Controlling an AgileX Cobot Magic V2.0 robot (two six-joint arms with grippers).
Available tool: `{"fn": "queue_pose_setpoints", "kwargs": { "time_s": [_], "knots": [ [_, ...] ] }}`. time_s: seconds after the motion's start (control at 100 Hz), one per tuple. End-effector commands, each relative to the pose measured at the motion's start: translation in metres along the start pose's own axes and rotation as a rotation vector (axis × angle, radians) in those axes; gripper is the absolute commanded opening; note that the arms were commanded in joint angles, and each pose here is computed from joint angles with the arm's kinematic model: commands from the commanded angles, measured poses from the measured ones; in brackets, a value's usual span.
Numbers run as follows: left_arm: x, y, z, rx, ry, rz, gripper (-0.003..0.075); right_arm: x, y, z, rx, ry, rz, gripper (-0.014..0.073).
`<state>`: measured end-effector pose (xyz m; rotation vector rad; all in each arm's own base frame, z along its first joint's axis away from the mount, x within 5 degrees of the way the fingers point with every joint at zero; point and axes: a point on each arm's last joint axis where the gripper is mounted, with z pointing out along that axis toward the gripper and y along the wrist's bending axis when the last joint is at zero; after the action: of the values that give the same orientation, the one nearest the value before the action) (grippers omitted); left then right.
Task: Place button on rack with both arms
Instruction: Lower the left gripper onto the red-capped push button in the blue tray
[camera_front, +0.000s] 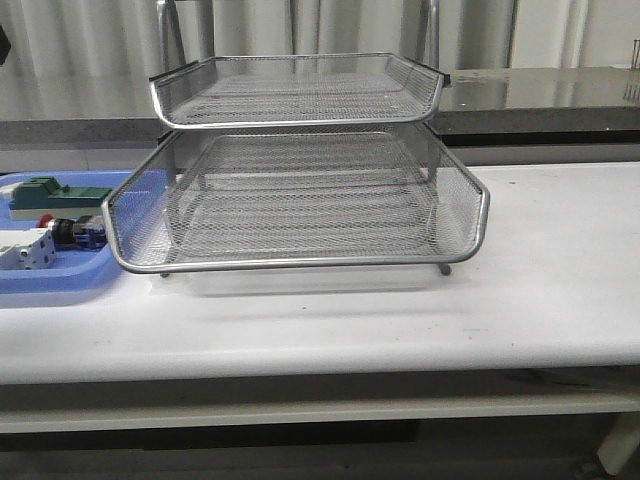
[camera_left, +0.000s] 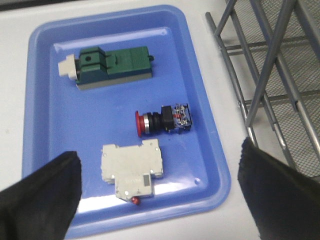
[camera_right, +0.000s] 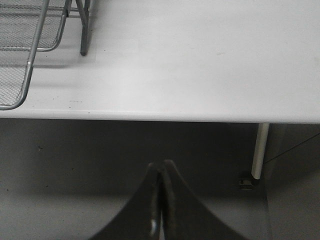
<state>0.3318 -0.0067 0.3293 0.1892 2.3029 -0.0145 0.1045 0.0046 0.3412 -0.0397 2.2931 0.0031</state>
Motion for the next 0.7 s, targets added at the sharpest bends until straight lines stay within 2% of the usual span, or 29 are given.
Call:
{"fn": "queue_pose_setpoints", "kwargs": {
  "time_s": [0.0, 0.39, 0.69],
  "knots": [
    [-0.026, 0.0, -0.014, -0.013, -0.107, 0.091, 0.0612, -0.012, -0.002, -0.008, 0.013, -0.091, -0.004, -0.0068],
    [-0.071, 0.006, 0.038, 0.084, 0.113, 0.431, 0.0612, -0.012, -0.002, -0.008, 0.013, -0.091, -0.004, -0.0068],
    [-0.079, 0.01, 0.095, 0.147, 0.213, 0.558, 0.0612, -0.012, -0.002, -0.008, 0.013, -0.091, -0.004, -0.0068]
  ]
}}
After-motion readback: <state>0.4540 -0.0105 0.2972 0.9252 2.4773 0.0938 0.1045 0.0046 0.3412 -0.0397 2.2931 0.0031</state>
